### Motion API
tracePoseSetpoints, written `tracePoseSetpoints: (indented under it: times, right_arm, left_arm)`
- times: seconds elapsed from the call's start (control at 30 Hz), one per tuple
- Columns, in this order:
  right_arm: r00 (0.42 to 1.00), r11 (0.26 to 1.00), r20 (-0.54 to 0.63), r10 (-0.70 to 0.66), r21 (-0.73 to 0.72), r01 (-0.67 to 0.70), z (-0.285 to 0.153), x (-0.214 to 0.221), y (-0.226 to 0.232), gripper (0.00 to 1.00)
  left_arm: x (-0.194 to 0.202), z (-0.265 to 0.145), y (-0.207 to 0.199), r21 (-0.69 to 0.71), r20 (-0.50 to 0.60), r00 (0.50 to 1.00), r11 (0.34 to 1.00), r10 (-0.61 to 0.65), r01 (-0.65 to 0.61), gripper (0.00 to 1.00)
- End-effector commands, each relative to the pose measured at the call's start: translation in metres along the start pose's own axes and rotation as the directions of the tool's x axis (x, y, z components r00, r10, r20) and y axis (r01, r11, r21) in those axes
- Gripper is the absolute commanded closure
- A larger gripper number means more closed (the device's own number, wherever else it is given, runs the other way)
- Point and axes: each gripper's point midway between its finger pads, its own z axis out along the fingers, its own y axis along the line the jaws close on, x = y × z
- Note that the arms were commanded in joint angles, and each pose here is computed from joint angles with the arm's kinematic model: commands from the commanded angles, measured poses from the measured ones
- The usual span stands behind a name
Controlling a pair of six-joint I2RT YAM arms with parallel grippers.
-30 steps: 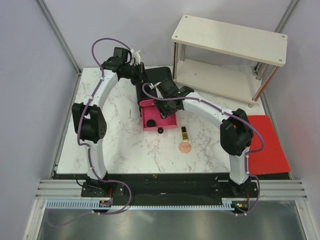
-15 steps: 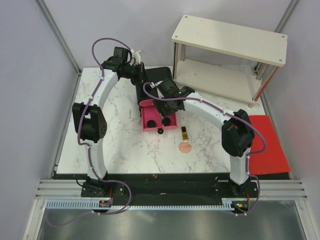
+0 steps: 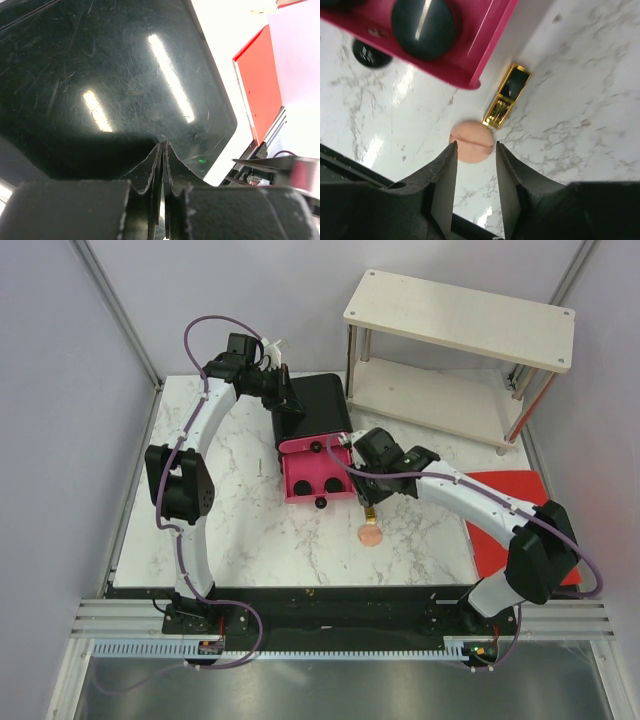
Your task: Organize the makeup
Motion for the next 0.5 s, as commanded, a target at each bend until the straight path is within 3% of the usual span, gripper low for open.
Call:
tracePoseSetpoints:
  times: [0.0, 0.2, 0.47]
  right_arm:
    - [0.985, 0.991, -0.173, 0.006, -0.129, -0.029, 0.020, 0.058, 0.021, 0.57]
    - [0.955, 0.978, -0.297, 0.000, -0.198, -0.061, 0.037, 0.094, 0.033, 0.53]
    - [0.918, 0.981, -0.394, 0.040, -0.158, -0.111, 0.067, 0.117, 0.032, 0.53]
  left_arm:
    - [0.106, 0.026, 0.098, -0.307, -0.314, 0.931, 0.948, -0.188, 0.088, 0.91]
    - [0.106, 0.027, 0.096, -0.296, -0.314, 0.929, 0.950, -0.195, 0.099, 0.91]
    - [0.108, 0.028, 0.092, -0.277, -0.318, 0.927, 0.955, -0.199, 0.110, 0.91]
